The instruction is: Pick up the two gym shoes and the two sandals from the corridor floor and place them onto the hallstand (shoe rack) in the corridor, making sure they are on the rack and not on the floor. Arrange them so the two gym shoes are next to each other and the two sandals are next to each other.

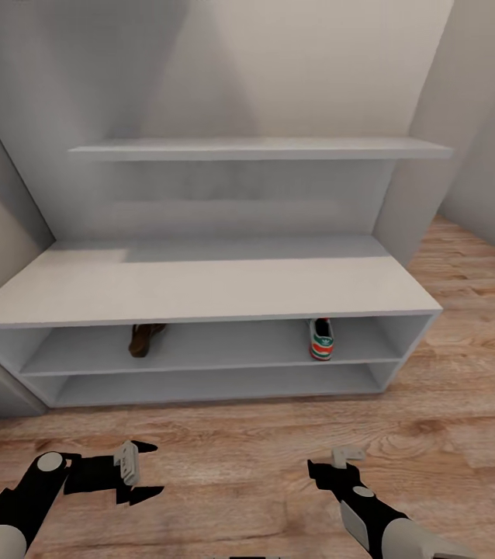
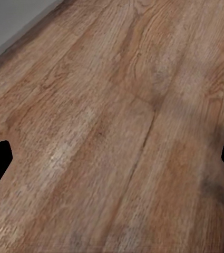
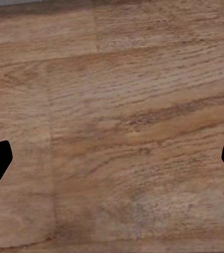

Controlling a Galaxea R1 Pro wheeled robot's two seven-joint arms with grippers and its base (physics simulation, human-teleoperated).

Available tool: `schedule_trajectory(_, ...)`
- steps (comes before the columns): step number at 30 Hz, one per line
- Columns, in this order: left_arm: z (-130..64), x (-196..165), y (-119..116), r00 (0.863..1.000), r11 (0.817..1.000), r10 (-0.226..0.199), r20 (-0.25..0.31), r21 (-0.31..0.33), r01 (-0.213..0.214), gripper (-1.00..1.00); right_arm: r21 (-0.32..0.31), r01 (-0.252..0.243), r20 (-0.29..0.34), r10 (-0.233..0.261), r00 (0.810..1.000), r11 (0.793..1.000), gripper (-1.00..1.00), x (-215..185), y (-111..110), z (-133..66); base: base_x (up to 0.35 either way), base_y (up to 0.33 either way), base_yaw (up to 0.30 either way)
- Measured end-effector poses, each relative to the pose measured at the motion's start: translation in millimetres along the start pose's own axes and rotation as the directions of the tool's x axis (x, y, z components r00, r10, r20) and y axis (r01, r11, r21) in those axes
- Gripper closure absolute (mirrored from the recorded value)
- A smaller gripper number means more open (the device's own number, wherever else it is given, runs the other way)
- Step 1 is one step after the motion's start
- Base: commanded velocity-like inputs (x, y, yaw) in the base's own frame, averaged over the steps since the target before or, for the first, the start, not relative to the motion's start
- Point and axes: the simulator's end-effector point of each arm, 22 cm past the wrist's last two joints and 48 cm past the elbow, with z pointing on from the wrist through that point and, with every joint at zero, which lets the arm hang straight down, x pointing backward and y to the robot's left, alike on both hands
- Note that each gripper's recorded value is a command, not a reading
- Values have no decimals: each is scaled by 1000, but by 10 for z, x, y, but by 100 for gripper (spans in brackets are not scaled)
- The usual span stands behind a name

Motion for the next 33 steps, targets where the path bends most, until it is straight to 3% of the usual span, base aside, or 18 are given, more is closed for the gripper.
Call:
schedule_trajectory(8,74,-134,-43,1000,1000,4,31,0,-4,-100,4,-18,11,18,1000,1000,-100,-59,-15,-24,0,0,-122)
schedule_trajectory(15,76,-177,96,999,997,-6,47,-73,9,-100,4,-23,20,23,1000,1000,-100,-109,-15,-46,4,-44,-120)
schedule_trajectory(27,139,-228,103,998,996,-9,60,-90,14,-100,5,-24,23,24,999,1000,-100,-125,-17,-53,64,-312,-19)
schedule_trajectory(33,132,-245,104,998,996,-6,62,-92,12,-100,4,-24,27,24,999,1000,-100,-144,-15,-60,71,-339,-187)
